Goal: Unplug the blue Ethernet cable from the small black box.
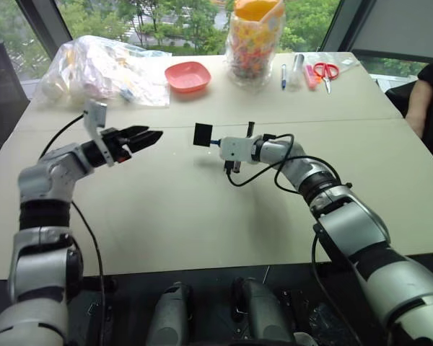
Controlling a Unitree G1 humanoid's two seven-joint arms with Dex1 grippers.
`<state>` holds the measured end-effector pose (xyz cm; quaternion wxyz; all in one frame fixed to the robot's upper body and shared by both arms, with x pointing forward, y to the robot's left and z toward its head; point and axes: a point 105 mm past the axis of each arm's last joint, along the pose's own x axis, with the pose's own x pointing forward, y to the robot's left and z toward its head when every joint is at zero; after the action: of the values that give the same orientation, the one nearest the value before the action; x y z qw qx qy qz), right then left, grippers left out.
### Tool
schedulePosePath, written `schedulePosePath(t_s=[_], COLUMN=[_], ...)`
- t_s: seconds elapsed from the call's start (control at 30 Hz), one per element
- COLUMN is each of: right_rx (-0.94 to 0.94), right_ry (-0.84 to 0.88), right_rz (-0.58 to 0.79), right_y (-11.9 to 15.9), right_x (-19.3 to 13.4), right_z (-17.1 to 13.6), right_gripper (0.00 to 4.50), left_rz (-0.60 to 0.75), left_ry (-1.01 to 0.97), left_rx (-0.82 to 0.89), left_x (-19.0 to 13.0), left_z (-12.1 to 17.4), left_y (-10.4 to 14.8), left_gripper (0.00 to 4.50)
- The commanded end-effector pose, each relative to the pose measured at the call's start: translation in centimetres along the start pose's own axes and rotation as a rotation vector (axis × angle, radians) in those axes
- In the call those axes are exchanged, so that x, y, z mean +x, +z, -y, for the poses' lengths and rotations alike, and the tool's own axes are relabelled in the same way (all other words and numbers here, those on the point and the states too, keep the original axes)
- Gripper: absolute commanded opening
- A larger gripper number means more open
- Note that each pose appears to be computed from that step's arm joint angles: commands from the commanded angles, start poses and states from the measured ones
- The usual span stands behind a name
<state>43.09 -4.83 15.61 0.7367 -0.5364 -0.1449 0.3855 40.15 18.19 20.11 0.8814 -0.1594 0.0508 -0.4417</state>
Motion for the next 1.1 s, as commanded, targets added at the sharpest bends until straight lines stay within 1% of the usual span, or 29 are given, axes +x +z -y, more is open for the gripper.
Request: schedulePosePath(t_s=[0.03,0.23,0.4,0.47,0.5,0.53,0.6,0.63,0.67,0.7,0.73,0.77,0.83,0.87,0.93,0.97,1.0,1.03,1.07,1.1], right_rx=[-0.061,-0.098,-0.094,-0.096,-0.097,-0.098,-0.097,-0.097,-0.096,-0.094,-0.088,-0.076,-0.054,-0.044,-0.008,0.028,0.163,0.262,0.406,0.603], right_ry=[-0.1,-0.169,-0.172,-0.177,-0.177,-0.177,-0.177,-0.176,-0.174,-0.172,-0.169,-0.163,-0.159,-0.16,-0.181,-0.199,-0.238,-0.259,-0.277,-0.302], right_rz=[0.097,0.126,0.141,0.141,0.14,0.138,0.135,0.133,0.13,0.128,0.125,0.124,0.12,0.112,0.084,0.071,0.073,0.078,0.101,0.149], right_y=[2.0,3.1,4.0,4.2,4.3,4.3,4.4,4.4,4.4,4.3,4.3,4.2,4.1,4.0,3.5,3.3,3.0,2.9,3.0,3.5], right_x=[-0.9,-2.0,-2.4,-2.5,-2.5,-2.6,-2.7,-2.7,-2.7,-2.7,-2.7,-2.7,-2.8,-3.0,-3.4,-3.7,-4.5,-5.0,-5.6,-6.1], right_z=[2.4,3.5,2.9,2.8,2.8,2.9,2.9,2.9,2.8,2.8,2.8,2.7,2.7,2.8,3.1,3.3,3.3,3.2,3.0,2.6], right_gripper=[0.13,0.13,0.13,0.0,0.0,0.0,0.0,0.0,0.0,0.0,0.0,0.0,0.85,1.17,2.09,2.65,3.1,3.1,3.1,3.1], left_rz=[0.001,-0.029,-0.035,-0.032,-0.026,-0.02,-0.013,-0.01,-0.007,-0.004,-0.003,-0.004,-0.01,-0.009,-0.002,0.005,0.025,0.039,0.059,0.086], left_ry=[-0.071,-0.13,-0.168,-0.16,-0.157,-0.162,-0.173,-0.179,-0.185,-0.191,-0.196,-0.2,-0.198,-0.197,-0.192,-0.191,-0.195,-0.199,-0.203,-0.222], left_rx=[0.0,-0.011,-0.023,-0.026,-0.034,-0.04,-0.047,-0.049,-0.051,-0.054,-0.055,-0.055,-0.052,-0.054,-0.063,-0.07,-0.095,-0.113,-0.138,-0.176], left_x=[1.3,4.5,6.3,6.8,6.9,6.9,7.0,7.0,7.0,7.0,7.0,7.0,7.0,6.9,6.8,6.7,6.6,6.5,6.3,6.2], left_z=[0.1,0.9,1.8,1.9,1.9,2.0,2.1,2.2,2.3,2.4,2.4,2.5,2.4,2.4,2.3,2.2,2.2,2.2,2.1,2.3], left_y=[0.7,0.2,-0.1,-0.3,-0.2,-0.2,0.0,0.1,0.2,0.3,0.4,0.4,0.2,0.2,0.1,0.2,0.2,0.3,0.4,0.6], left_gripper=[4.18,4.18,4.18,3.61,3.43,2.85,1.88,1.52,1.02,0.67,0.53,0.54,0.54,0.54,0.54,0.54,0.54,0.54,0.54,0.54])
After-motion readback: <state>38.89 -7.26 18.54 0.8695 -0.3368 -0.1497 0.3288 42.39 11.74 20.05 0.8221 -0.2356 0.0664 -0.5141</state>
